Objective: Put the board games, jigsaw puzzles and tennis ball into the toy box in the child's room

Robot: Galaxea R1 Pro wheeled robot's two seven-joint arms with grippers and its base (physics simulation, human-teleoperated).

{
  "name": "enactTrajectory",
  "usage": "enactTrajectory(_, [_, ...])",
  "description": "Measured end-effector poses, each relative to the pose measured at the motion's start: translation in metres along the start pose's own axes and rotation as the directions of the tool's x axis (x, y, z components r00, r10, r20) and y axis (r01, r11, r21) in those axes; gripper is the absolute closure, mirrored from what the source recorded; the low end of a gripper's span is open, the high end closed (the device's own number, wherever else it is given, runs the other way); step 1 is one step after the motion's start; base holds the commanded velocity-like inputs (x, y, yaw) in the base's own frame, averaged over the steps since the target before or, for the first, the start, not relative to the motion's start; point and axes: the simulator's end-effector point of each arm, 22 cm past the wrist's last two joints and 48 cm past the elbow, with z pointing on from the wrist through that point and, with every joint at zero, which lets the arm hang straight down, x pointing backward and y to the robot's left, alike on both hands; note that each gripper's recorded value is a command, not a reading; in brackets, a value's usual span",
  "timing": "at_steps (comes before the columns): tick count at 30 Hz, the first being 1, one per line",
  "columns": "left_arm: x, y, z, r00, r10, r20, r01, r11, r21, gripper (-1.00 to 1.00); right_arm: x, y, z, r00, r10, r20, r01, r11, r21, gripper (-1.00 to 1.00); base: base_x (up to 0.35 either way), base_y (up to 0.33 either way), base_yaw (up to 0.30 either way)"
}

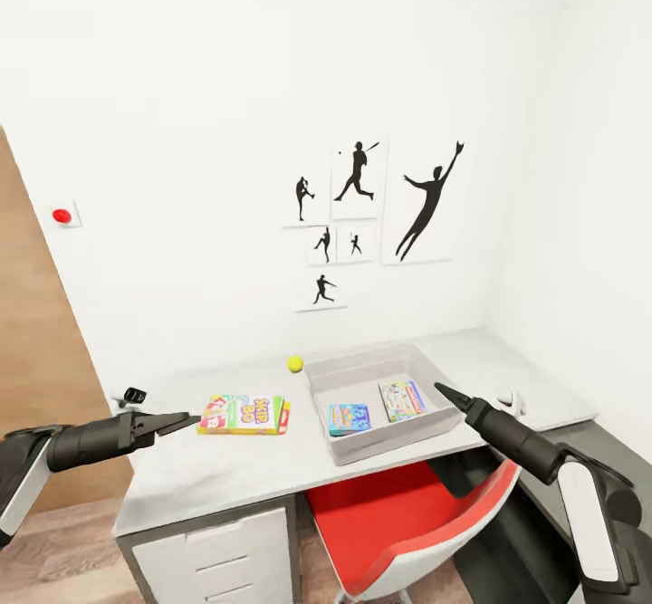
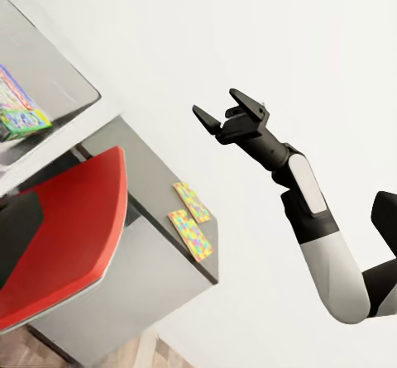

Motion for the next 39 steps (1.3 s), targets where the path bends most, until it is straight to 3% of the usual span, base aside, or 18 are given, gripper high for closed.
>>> enactTrajectory(18, [0.0002,-0.0001,-0.0002,1.0,0.0,0.0,0.0,1.0,-0.001,-1.0,-0.0001,0.0003,-0.0004,1.0,0.0,0.0,0.0,1.0,0.0,-1.0,-0.121,0.24,0.274])
enactTrajectory(39, [-0.0005,0.0014,-0.0021,1.0,-0.003,0.005,0.003,1.0,-0.004,-1.0,-0.0002,-0.0001,-0.0005,1.0,0.0,0.001,0.0,1.0,0.0,-1.0,0.122,0.257,0.018])
